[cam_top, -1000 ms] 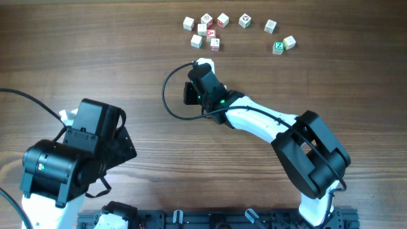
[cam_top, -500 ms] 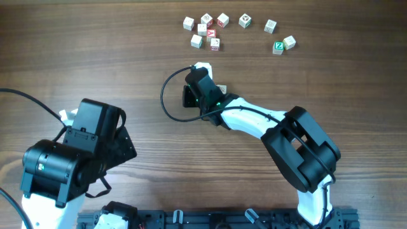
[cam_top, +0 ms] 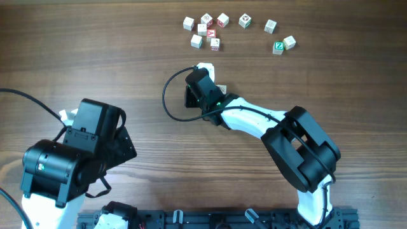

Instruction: Form a horizontal line

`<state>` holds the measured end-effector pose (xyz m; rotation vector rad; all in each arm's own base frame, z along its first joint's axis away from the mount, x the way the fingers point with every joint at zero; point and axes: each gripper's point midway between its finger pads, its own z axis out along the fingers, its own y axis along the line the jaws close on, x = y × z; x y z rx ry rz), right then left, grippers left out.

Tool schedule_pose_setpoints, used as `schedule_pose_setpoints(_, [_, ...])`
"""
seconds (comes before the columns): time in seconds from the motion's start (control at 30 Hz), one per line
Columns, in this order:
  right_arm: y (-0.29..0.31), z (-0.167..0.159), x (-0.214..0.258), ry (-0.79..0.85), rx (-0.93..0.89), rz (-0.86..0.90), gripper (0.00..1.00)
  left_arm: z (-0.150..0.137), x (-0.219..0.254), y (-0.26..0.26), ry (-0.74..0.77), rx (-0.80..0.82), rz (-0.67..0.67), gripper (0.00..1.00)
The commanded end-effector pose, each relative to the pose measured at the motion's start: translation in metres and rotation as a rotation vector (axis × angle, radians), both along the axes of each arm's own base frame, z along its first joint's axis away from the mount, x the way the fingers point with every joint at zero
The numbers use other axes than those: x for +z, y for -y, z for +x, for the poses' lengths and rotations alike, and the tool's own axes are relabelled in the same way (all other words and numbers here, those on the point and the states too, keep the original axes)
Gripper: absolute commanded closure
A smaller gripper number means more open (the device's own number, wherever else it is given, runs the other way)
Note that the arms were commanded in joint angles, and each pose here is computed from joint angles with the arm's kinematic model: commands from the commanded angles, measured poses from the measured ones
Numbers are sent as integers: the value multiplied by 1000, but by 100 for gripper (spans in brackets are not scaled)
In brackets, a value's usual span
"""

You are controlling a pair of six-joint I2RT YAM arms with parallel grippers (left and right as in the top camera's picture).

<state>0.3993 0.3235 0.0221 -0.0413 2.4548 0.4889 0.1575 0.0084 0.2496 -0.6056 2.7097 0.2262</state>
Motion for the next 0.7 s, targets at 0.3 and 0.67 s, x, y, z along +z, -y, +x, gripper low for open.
schedule_pose_setpoints(0.3, [3,2,-6,5,-10,-36,95,0,0,-3,3,24,11,0])
schedule_pose_setpoints(0.67, [6,2,-7,5,-20,-52,95,0,0,-3,3,25,11,0])
